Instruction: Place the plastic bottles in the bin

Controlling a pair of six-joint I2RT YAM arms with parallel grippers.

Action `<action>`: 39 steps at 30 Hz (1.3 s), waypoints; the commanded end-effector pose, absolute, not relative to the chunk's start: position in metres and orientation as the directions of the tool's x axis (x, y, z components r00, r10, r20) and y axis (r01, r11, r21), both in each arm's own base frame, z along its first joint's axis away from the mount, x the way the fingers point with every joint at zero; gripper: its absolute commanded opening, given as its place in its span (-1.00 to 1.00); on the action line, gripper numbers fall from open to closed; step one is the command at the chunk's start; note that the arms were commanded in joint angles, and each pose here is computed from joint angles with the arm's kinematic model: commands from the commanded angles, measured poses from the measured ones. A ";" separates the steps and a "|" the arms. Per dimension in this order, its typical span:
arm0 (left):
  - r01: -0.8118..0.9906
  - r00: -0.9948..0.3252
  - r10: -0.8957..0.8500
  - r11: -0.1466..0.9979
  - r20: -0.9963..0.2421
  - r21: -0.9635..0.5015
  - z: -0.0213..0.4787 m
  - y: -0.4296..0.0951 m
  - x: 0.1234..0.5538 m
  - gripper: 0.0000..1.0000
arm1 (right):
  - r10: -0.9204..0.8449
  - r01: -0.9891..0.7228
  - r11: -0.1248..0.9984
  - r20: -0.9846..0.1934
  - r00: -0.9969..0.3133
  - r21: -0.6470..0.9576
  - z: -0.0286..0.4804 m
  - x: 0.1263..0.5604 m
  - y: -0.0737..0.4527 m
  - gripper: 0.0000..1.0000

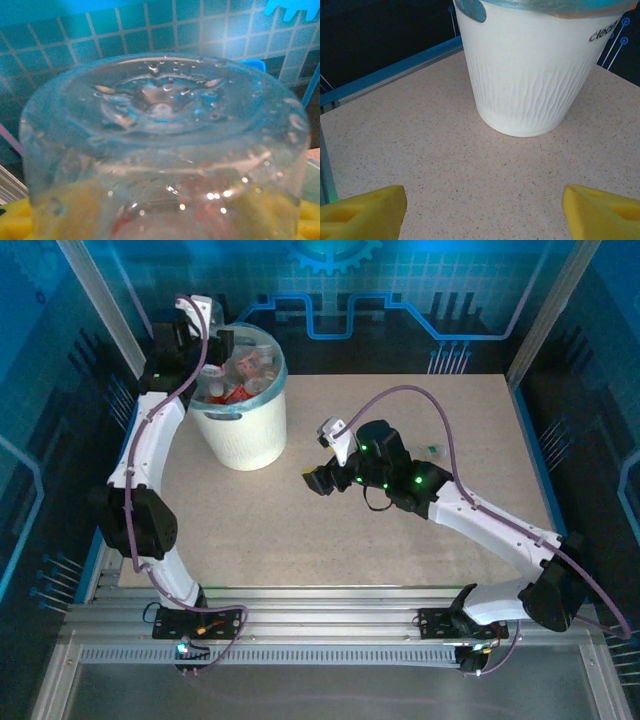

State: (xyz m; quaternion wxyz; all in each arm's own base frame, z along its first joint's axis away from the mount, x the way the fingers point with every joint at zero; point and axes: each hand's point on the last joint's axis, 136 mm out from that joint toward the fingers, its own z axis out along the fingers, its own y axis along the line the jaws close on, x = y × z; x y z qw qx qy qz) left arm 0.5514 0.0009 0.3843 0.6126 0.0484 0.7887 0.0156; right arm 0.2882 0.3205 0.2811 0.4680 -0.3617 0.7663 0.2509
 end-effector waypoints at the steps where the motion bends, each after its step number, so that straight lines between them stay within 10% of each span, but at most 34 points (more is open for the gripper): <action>1: 0.052 -0.286 0.006 0.999 -0.958 -0.010 0.366 0.011 0.555 0.35 | -0.312 -0.801 0.594 -0.898 -0.311 0.071 0.286 0.283 0.329 0.64; 18: -0.058 -0.344 -0.110 0.994 -0.932 -0.096 0.367 0.037 0.538 0.32 | -0.331 -0.805 0.591 -0.892 -0.309 0.060 0.286 0.279 0.333 0.63; 39: 0.050 -0.223 -0.179 0.980 -0.958 -0.194 0.444 0.013 0.494 0.80 | -0.301 -0.786 0.615 -0.902 -0.309 0.064 0.295 0.269 0.326 0.60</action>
